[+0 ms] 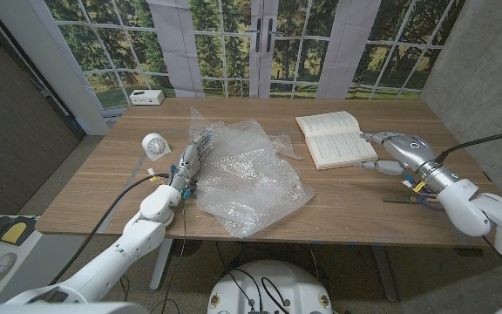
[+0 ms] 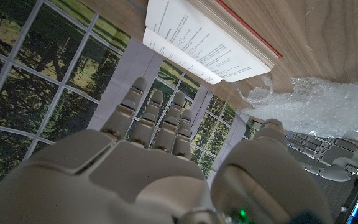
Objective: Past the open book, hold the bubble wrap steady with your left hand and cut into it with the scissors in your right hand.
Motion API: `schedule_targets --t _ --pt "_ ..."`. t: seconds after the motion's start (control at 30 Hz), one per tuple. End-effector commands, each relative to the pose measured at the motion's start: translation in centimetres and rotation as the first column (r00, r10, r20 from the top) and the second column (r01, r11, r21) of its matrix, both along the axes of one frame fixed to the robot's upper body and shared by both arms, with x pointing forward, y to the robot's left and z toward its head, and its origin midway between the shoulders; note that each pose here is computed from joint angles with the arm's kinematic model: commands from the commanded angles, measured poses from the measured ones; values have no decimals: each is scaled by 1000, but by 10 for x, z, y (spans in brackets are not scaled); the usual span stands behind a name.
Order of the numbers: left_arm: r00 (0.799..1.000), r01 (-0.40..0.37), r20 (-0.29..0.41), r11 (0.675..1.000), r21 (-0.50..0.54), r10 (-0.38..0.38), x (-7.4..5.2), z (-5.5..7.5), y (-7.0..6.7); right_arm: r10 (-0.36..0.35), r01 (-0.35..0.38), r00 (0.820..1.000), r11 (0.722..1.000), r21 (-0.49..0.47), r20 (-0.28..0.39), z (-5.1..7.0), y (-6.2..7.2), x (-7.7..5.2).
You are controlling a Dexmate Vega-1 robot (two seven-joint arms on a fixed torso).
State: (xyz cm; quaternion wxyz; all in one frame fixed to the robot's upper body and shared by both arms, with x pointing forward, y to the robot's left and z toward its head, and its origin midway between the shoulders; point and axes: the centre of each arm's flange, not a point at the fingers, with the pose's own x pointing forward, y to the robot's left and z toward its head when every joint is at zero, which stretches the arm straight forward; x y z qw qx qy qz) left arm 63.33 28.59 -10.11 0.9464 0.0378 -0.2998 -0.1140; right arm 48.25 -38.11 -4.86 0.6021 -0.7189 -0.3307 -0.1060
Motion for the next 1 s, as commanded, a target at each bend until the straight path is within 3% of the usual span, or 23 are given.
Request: schedule_targets --t 0.03,1.0 --pt "1000 1 -5 1000 0 -1 0 -2 -1 5 -5 1000 1000 -25 15 -2 -5 -5" --pt "1000 5 -1 1000 10 -5 2 4 -4 -36 39 999 992 -119 27 -2 -11 -14"
